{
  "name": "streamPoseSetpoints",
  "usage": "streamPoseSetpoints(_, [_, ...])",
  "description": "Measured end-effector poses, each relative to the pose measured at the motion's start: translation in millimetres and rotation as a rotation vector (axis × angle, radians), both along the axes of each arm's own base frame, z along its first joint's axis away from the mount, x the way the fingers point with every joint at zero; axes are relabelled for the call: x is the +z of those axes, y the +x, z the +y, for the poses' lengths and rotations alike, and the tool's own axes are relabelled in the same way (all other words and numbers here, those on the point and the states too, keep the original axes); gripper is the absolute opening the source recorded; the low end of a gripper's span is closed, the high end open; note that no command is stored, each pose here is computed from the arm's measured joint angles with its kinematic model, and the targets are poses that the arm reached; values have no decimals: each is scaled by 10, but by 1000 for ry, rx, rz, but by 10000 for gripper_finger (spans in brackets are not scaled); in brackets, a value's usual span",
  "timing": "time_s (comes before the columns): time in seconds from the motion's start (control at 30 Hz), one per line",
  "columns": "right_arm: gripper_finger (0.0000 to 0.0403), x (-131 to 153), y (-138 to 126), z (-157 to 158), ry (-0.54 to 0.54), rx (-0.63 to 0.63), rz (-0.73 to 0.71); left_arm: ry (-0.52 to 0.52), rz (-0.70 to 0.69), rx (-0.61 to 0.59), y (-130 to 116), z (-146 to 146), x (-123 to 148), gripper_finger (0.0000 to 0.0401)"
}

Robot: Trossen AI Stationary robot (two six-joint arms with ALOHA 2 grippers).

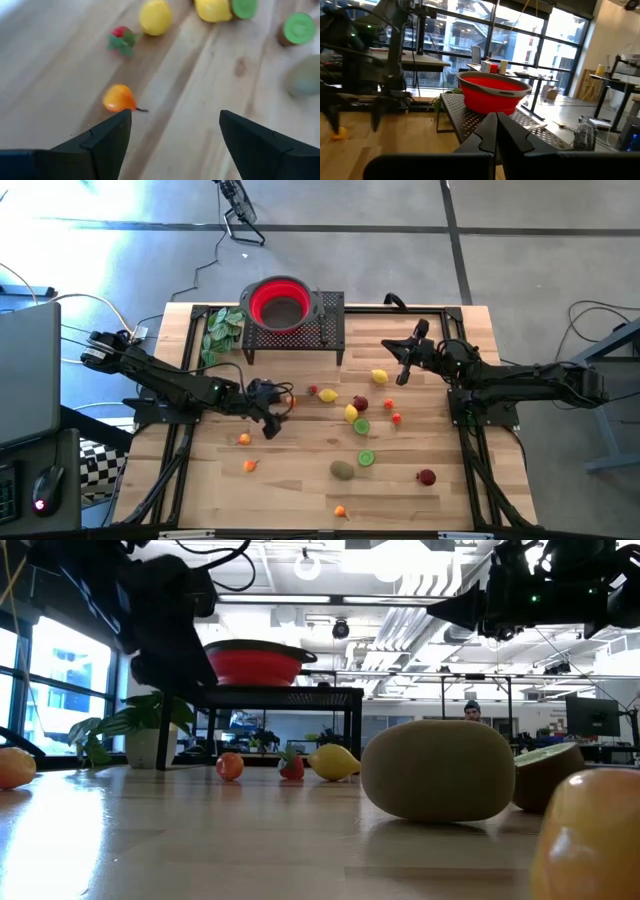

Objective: Pick & Place Fruit
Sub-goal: Put the orange pear into the red strainer bowl on the shelf

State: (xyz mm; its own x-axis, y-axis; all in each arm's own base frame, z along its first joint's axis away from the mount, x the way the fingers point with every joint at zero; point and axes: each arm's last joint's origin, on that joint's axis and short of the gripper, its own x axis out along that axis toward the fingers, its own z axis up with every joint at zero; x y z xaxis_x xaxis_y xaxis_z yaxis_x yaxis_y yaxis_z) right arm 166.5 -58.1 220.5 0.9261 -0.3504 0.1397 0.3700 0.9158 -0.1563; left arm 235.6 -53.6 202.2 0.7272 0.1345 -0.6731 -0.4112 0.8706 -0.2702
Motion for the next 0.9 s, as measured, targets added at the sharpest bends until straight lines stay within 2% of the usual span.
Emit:
streamPoseSetpoints(0.33, [3,0,0,1,-2,2,-1,-38,-17,-32,16,-17,15,298])
streamPoseSetpoints(0.53, [3,1,0,1,-22,0,6,12,-42,87,17,19,15,298])
streamPoseSetpoints(0.67, [3,1,0,1,-22,0,6,15,-24,121,26,21,-32,298])
streamPoseSetpoints(0.9, [3,1,0,1,-22,0,6,0,41,182,117,1,-251,298])
